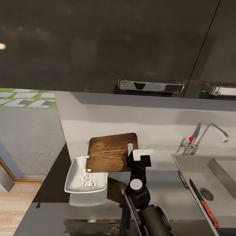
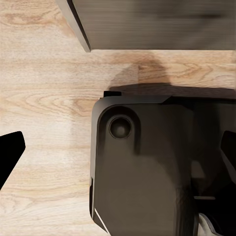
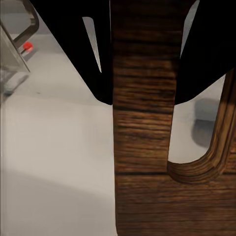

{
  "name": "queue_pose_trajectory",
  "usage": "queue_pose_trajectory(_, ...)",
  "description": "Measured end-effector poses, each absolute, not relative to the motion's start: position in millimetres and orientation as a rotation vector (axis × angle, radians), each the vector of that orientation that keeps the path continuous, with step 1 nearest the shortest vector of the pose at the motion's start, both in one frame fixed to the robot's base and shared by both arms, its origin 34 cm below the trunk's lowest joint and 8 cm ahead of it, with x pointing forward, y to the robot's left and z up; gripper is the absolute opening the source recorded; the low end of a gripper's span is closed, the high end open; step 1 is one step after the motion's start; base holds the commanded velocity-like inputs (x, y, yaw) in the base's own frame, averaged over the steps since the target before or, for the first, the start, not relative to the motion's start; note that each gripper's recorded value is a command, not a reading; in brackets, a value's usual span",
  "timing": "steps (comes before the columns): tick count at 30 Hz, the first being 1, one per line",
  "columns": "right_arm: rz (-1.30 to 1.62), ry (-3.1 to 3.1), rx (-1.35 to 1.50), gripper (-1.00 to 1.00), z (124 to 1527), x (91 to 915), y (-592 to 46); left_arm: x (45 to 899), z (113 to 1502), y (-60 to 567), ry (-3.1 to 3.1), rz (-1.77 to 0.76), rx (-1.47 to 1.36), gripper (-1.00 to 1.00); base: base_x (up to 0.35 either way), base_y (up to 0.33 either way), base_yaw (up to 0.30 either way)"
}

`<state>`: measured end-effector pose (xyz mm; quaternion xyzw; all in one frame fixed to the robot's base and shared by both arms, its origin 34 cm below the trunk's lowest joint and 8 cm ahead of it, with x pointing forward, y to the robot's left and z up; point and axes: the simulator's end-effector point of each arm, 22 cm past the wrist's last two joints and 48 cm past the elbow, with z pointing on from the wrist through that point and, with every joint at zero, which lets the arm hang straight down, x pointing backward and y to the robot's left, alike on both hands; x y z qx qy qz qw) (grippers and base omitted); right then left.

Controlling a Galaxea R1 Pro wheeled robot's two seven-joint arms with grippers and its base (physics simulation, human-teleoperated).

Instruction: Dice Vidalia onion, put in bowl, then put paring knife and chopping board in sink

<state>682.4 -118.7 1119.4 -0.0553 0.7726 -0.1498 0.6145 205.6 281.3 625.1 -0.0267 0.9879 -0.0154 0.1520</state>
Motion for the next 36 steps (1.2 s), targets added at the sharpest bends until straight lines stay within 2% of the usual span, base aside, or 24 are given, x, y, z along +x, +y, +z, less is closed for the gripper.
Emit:
queue_pose_trajectory(14, -0.332, 1.784, -0.119, -1.00, 1118.8, 682.6, -118.5, 205.6, 625.1, 281.2, 2.835, -0.045, -0.076, 1.00, 0.000, 0.000, 0.000)
queue_pose_trajectory(20, -0.093, 1.852, -0.107, -1.00, 1103.2, 682.9, -89.4, 205.6, 625.1, 281.1, 2.834, -0.045, -0.075, 1.00, -0.012, 0.000, 0.000)
queue_pose_trajectory(27, 0.009, 1.886, -0.116, -1.00, 1094.4, 689.7, -93.3, 205.9, 625.0, 281.0, 2.835, -0.045, -0.075, 1.00, -0.173, -0.041, 0.000)
queue_pose_trajectory(36, 0.016, 1.887, -0.120, -1.00, 1094.2, 689.6, -92.2, 205.8, 625.0, 281.0, 2.835, -0.045, -0.075, 1.00, -0.195, -0.198, 0.000)
